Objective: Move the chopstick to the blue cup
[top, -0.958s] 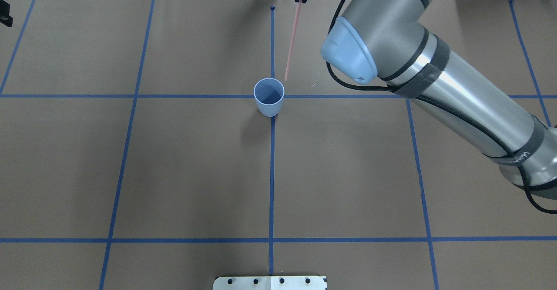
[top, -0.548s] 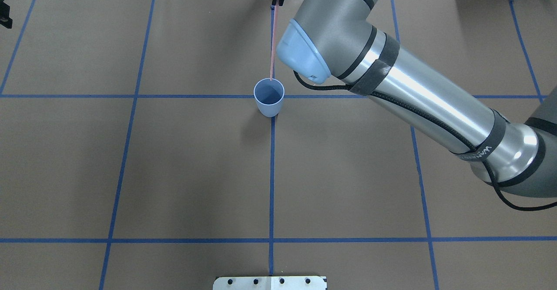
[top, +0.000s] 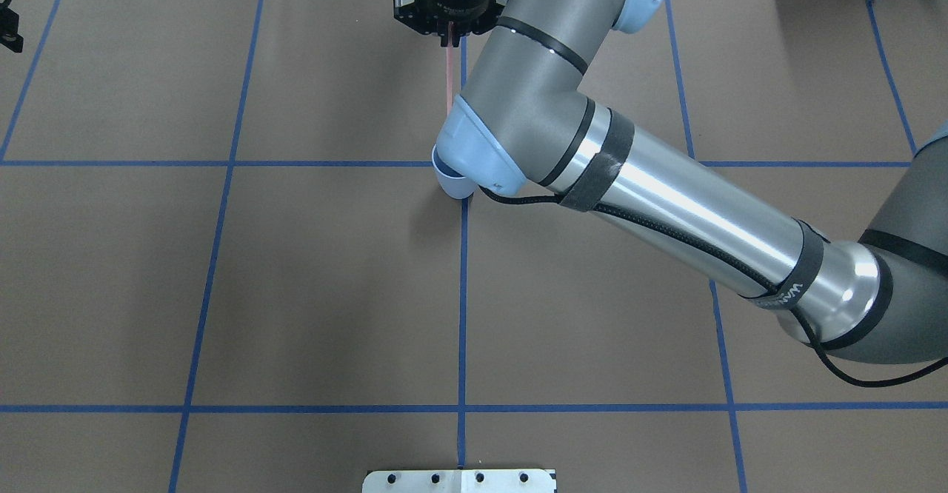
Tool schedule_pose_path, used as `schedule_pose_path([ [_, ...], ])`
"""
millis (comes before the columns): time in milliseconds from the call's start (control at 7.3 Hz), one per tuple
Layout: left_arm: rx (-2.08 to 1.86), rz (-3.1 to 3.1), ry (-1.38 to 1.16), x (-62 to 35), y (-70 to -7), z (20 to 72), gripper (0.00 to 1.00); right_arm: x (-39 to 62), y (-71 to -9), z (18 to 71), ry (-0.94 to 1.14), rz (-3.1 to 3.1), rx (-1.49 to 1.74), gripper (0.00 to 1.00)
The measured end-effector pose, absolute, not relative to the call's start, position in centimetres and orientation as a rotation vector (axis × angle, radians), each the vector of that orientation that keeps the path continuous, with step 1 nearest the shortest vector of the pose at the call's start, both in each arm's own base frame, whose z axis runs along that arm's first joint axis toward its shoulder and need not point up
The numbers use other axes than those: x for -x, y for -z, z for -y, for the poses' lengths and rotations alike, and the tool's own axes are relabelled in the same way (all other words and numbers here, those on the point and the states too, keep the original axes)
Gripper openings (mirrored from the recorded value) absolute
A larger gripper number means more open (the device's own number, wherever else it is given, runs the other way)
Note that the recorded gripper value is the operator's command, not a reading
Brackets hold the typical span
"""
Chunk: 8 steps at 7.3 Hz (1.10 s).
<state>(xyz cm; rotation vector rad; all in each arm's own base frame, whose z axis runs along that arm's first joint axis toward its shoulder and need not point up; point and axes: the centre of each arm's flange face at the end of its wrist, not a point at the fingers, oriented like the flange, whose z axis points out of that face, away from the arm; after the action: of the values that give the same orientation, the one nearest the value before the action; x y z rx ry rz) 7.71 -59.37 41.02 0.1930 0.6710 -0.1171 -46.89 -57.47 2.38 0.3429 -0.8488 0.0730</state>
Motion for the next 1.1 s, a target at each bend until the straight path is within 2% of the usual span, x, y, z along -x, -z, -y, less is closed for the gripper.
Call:
schedule_pose_path([
  [821, -0.180, -0.697, 0.111, -7.9, -40.9, 59.2, 0.99, 49.5, -6.4, 56.8, -0.059, 0.804, -0.336, 0.00],
  [1095, -0.176, -0.704, 0.110, -8.0, -40.8, 59.2, 0.99, 50.1, -7.3, 56.4, -0.049, 0.816, -0.341, 0.99],
])
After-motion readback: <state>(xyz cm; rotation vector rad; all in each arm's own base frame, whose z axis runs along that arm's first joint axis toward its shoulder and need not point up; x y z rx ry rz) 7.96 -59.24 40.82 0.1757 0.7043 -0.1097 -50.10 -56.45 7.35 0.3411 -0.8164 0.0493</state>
